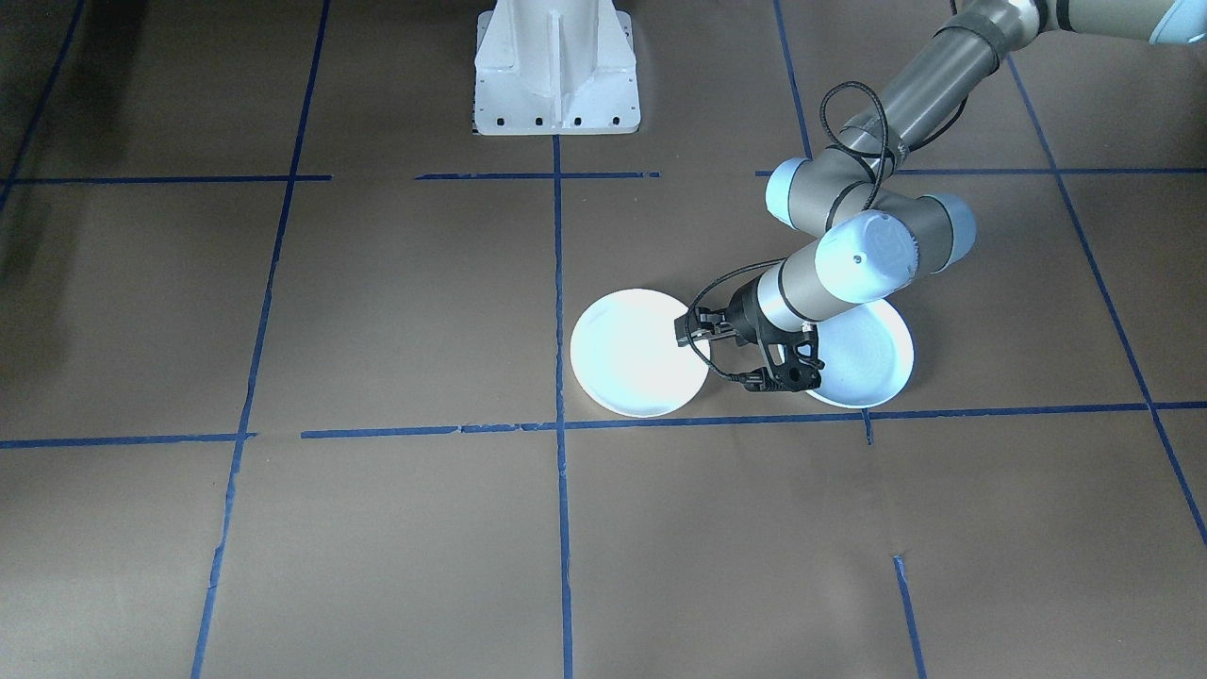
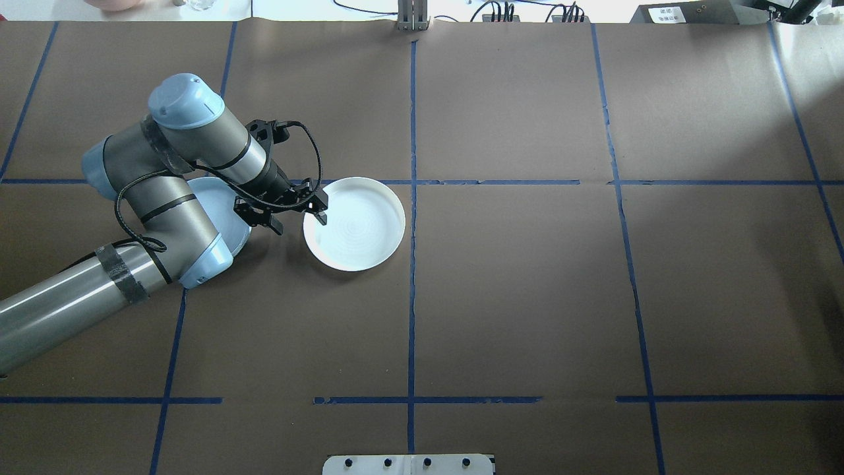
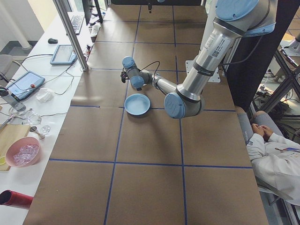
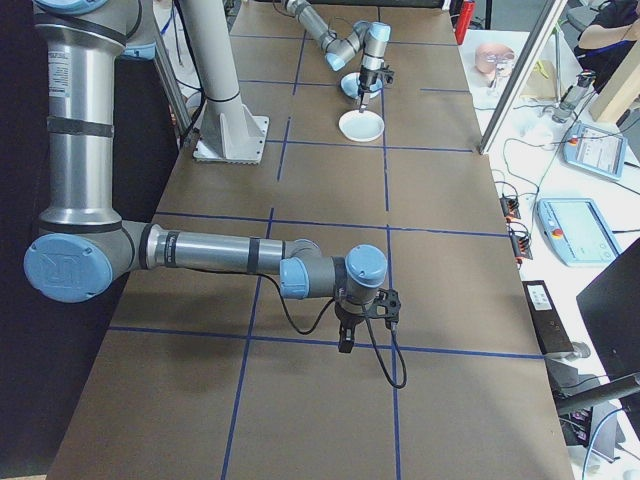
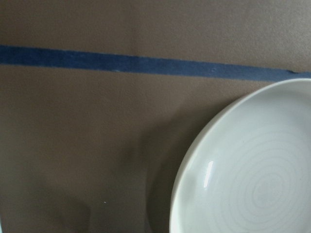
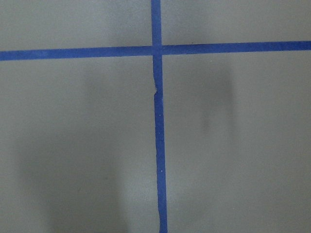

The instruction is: Stack plate in center

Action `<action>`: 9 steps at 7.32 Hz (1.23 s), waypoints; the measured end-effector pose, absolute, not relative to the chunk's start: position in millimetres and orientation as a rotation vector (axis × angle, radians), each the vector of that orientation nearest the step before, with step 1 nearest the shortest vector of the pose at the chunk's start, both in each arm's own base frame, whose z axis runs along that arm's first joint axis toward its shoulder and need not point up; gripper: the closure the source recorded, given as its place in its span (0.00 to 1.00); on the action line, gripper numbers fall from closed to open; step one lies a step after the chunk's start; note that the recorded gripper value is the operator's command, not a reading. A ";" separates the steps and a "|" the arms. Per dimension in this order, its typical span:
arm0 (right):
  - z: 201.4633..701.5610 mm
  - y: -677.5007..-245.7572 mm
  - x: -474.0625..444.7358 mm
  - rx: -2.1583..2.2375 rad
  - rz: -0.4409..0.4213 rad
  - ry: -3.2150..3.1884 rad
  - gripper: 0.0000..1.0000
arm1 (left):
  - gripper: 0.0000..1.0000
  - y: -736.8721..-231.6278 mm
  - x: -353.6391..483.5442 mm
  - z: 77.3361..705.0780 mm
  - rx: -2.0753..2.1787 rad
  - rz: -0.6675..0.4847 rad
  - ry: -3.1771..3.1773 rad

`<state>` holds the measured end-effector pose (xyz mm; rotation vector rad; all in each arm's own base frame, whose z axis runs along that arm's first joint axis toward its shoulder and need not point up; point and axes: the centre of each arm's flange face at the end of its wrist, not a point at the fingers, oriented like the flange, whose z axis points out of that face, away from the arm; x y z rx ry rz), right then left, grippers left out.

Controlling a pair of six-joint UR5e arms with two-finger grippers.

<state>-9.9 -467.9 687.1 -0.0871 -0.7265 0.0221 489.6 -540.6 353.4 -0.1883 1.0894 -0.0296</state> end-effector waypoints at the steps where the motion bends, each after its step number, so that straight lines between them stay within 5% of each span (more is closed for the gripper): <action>1: 687.1 -467.9 -9.9 -0.087 0.022 -0.727 0.00 | 0.24 -541.9 490.8 351.9 -0.188 -0.050 1.087; 3: 687.1 -467.9 -9.9 -0.087 0.022 -0.727 0.00 | 0.41 -540.3 497.3 349.7 -0.181 -0.059 1.081; 5: 687.1 -467.9 -9.9 -0.087 0.022 -0.727 0.00 | 1.00 -537.6 502.2 348.7 -0.178 -0.057 1.078; 9: 686.7 -467.9 -9.9 -0.086 0.022 -0.727 0.00 | 1.00 -542.6 493.1 343.7 -0.166 -0.067 1.086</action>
